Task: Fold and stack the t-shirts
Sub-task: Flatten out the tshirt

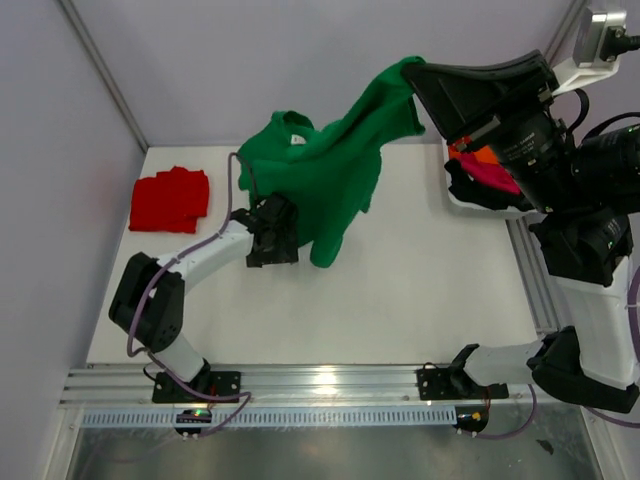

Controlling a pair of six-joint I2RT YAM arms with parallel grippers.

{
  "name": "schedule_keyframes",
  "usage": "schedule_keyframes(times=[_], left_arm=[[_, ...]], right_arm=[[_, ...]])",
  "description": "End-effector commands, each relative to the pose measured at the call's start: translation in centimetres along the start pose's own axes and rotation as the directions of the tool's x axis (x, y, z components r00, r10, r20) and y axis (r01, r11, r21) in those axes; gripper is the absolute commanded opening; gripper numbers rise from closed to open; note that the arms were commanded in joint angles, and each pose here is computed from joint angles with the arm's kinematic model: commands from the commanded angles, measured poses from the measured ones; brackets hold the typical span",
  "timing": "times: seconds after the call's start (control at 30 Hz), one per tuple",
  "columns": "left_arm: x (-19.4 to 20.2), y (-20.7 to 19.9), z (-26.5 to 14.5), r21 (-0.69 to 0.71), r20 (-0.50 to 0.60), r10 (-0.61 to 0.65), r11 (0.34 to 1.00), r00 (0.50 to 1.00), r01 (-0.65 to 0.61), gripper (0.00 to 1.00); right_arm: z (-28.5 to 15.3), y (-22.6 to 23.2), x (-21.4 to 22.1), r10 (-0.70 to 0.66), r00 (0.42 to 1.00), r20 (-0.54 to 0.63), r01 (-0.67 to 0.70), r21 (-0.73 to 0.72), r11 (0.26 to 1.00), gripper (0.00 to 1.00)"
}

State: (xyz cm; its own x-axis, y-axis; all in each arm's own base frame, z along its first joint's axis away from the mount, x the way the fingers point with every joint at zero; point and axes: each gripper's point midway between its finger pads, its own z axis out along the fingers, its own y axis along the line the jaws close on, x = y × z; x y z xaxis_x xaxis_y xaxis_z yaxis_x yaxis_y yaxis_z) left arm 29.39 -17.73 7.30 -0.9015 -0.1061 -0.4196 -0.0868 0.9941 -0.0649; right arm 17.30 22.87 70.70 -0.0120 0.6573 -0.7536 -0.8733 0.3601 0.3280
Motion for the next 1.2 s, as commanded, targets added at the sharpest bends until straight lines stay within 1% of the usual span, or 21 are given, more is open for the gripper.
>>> schedule_keyframes(times=[0.0,0.03,0.07,0.1,0.13,0.2,0.23,0.27,0.37,0.43,0.53,0.67,0.7,0.73,0.83,0.93,1.03,1.17], left_arm=[[-1.8,-2.2,-0.4,0.072,0.033,-0.02,0.997,0.999,0.018,0.78],[-1.8,-2.2,-0.2,0.07,0.029,-0.016,0.997,0.999,0.014,0.78],[-1.9,-2.3,-0.3,0.071,0.03,-0.013,0.997,0.999,0.011,0.78],[-2.0,-2.2,-0.3,0.066,0.031,-0.008,0.998,0.999,0.006,0.78],[-2.0,-2.1,-0.3,0.061,0.031,0.0,0.998,1.0,-0.002,0.78],[-2.1,-1.8,-0.5,0.049,0.038,0.011,0.999,0.999,-0.013,0.78],[-2.3,-1.6,-0.5,0.036,0.045,0.014,0.999,0.999,-0.016,0.78],[-2.4,-1.5,-0.6,0.033,0.047,0.023,0.999,0.999,-0.025,0.78],[-2.5,-1.4,-0.7,0.024,0.048,0.038,0.999,0.998,-0.039,0.78],[-2.6,-1.4,-0.7,0.02,0.045,0.039,0.999,0.998,-0.04,0.78],[-2.5,-1.4,-0.7,0.017,0.041,0.039,0.999,0.998,-0.039,0.78],[-2.3,-1.2,-0.7,0.011,0.035,0.035,0.999,0.999,-0.035,0.78],[-2.3,-1.2,-0.7,0.01,0.036,0.033,0.999,0.999,-0.033,0.78],[-2.3,-1.1,-0.6,0.006,0.035,0.032,0.999,0.999,-0.032,0.78],[-1.9,-1.3,0.2,0.006,0.015,0.024,1.0,1.0,-0.024,0.78],[-1.8,-1.9,1.9,0.009,0.004,0.019,1.0,1.0,-0.019,0.78],[-2.3,-2.5,3.5,0.002,0.016,0.018,1.0,1.0,-0.018,0.78],[-3.8,-3.6,4.4,0.006,0.047,-0.013,1.0,0.999,0.013,0.78]], right_arm=[[0.4,-1.2,1.8,0.04,0.999,-0.013,-0.039,0.019,0.999,0.03],[-0.6,-2.0,1.2,0.04,0.999,0.017,-0.041,0.077,0.996,0.03],[-0.9,-4.1,3.9,0.062,0.998,-0.032,-0.057,0.149,0.987,0.03],[-1.4,-5.2,4.9,0.069,0.997,-0.043,-0.06,0.196,0.979,0.03],[-2.9,-8.1,6.5,0.074,0.996,-0.053,-0.052,0.33,0.943,0.03],[-4.5,-10.8,8.8,0.097,0.992,-0.081,-0.051,0.445,0.894,0.03],[-5.3,-11.8,9.7,0.095,0.991,-0.098,-0.035,0.487,0.873,0.03],[-6.1,-13.0,12.0,0.106,0.982,-0.158,-0.009,0.517,0.856,0.03],[-7.1,-14.8,15.0,0.137,0.962,-0.235,0.024,0.573,0.819,0.03],[-7.2,-15.0,15.8,0.151,0.954,-0.258,0.029,0.581,0.814,0.03],[-7.6,-15.4,15.8,0.144,0.956,-0.255,0.039,0.598,0.801,0.03],[-8.6,-16.7,15.3,0.117,0.963,-0.242,0.074,0.657,0.75,0.03],[-9.3,-17.8,14.5,0.089,0.972,-0.217,0.093,0.707,0.701,0.03],[-10.1,-18.6,14.5,0.09,0.974,-0.21,0.1,0.748,0.656,0.03],[-11.4,-20.2,13.4,0.027,0.979,-0.204,0.153,0.81,0.566,0.03],[-11.7,-20.5,13.4,0.005,0.974,-0.229,0.188,0.812,0.552,0.03],[-11.7,-20.5,13.3,-0.002,0.972,-0.236,0.197,0.808,0.556,0.03],[-12.1,-20.5,13.1,-0.014,0.968,-0.249,0.215,0.805,0.552,0.03]])
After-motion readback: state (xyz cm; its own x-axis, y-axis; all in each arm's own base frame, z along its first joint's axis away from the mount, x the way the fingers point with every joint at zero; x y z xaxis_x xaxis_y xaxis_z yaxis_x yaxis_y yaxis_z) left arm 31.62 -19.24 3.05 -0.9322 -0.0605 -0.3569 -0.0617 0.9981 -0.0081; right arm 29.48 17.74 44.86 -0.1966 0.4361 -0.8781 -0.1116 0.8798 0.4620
